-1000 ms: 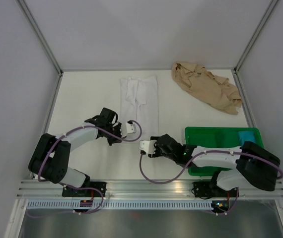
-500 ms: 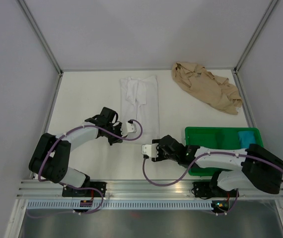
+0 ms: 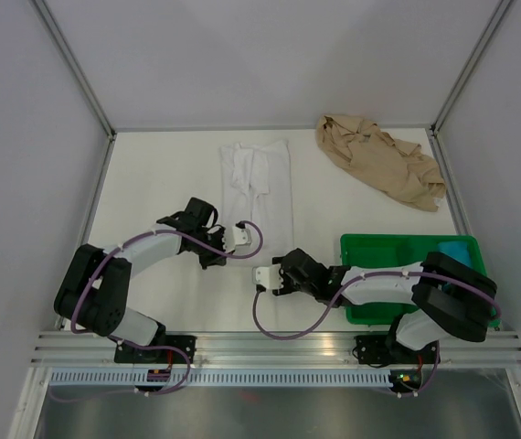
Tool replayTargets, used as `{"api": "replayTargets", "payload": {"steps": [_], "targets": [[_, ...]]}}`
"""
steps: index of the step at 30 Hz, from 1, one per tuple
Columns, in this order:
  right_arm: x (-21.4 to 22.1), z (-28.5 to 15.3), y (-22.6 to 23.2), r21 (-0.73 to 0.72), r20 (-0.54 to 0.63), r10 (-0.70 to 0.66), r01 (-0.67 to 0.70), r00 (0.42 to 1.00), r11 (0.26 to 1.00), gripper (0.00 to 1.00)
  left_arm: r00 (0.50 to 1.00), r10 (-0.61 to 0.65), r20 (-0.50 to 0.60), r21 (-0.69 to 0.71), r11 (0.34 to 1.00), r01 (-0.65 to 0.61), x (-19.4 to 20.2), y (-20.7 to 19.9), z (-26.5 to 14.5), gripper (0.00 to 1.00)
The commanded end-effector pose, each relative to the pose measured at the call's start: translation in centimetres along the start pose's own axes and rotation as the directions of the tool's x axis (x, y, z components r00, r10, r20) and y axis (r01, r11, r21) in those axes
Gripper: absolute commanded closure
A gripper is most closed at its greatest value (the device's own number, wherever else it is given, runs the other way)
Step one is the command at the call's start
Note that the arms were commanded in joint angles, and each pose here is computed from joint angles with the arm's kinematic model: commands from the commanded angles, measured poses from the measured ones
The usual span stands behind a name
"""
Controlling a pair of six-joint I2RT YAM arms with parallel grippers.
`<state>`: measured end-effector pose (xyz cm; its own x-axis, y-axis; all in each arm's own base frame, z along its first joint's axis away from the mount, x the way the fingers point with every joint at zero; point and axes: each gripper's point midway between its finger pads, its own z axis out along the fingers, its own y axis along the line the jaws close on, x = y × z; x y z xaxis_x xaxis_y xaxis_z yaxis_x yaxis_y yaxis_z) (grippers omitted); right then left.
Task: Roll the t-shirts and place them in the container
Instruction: Roll the tshirt
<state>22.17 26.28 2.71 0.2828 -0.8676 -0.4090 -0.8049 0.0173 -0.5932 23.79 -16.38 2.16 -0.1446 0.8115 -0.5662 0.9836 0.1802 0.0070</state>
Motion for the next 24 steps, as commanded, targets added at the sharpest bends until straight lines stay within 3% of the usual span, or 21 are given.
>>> {"api": "replayTargets", "payload": {"steps": [1,7,13,18,24], "targets": [[-0.4,1.3,0.9,-0.054,-0.001,-0.014,0.014,1.0,0.998,0.43,0.999,-0.019,0.045,0.033,0.999,0.017,-1.5,-0.1,-0.1,0.98],[1.6,2.5,1.3,-0.089,-0.104,0.051,-0.06,0.993,0.994,0.61,0.999,-0.024,0.041,0.045,0.999,0.022,-1.5,-0.2,-0.3,0.98],[0.7,0.7,0.6,-0.121,-0.096,0.119,-0.13,0.988,0.984,0.99,0.997,-0.034,0.064,0.103,0.994,0.027,-1.2,-1.4,-1.4,0.98],[-1.9,-1.3,0.9,-0.203,-0.021,0.216,-0.216,0.976,0.955,1.0,0.996,-0.046,0.074,0.179,0.983,0.032,-1.2,-3.3,-2.0,0.98],[-4.5,-4.2,4.1,-0.416,-0.015,0.375,-0.347,0.927,0.841,1.0,0.998,-0.062,0.022,0.304,0.951,0.052,0.7,-7.0,-3.7,0.98]]}}
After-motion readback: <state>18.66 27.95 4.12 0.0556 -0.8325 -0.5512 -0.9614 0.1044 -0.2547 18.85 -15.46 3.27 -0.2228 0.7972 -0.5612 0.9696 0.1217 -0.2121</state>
